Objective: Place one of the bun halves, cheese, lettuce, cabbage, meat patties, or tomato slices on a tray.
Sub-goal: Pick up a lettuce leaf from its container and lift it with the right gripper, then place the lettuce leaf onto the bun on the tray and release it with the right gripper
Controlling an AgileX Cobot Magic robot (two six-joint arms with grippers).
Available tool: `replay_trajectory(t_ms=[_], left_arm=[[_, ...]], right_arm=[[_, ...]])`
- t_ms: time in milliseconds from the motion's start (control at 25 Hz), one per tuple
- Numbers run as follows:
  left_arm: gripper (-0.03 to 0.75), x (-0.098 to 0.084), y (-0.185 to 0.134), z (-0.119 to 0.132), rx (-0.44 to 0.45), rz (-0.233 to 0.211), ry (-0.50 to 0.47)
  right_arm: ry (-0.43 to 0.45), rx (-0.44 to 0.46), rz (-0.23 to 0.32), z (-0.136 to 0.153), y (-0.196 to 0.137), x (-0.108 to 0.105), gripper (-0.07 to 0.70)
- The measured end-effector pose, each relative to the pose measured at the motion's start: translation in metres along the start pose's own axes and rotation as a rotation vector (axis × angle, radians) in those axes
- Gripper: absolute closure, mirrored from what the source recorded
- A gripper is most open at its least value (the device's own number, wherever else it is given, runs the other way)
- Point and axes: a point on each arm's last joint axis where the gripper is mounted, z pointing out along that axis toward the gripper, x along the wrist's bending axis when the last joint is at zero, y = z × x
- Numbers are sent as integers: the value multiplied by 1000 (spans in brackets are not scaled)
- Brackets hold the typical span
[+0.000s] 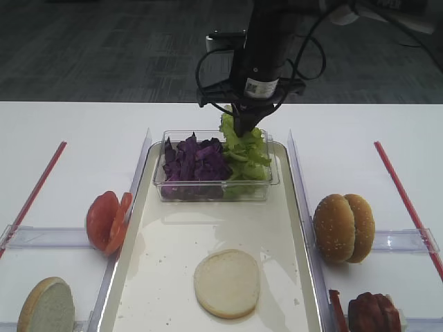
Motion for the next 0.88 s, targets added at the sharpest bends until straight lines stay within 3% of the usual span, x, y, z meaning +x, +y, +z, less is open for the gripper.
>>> replay_trajectory(t_ms=[520, 760, 880], left_arm=[[283, 0, 0, 0, 0, 0, 0], [283, 0, 0, 0, 0, 0, 0], [283, 0, 0, 0, 0, 0, 0]], right_arm=[[10, -38, -6, -21, -1, 3, 558], [18, -93, -15, -49, -3, 7, 558], [44, -57, -17, -50, -16, 9, 558]])
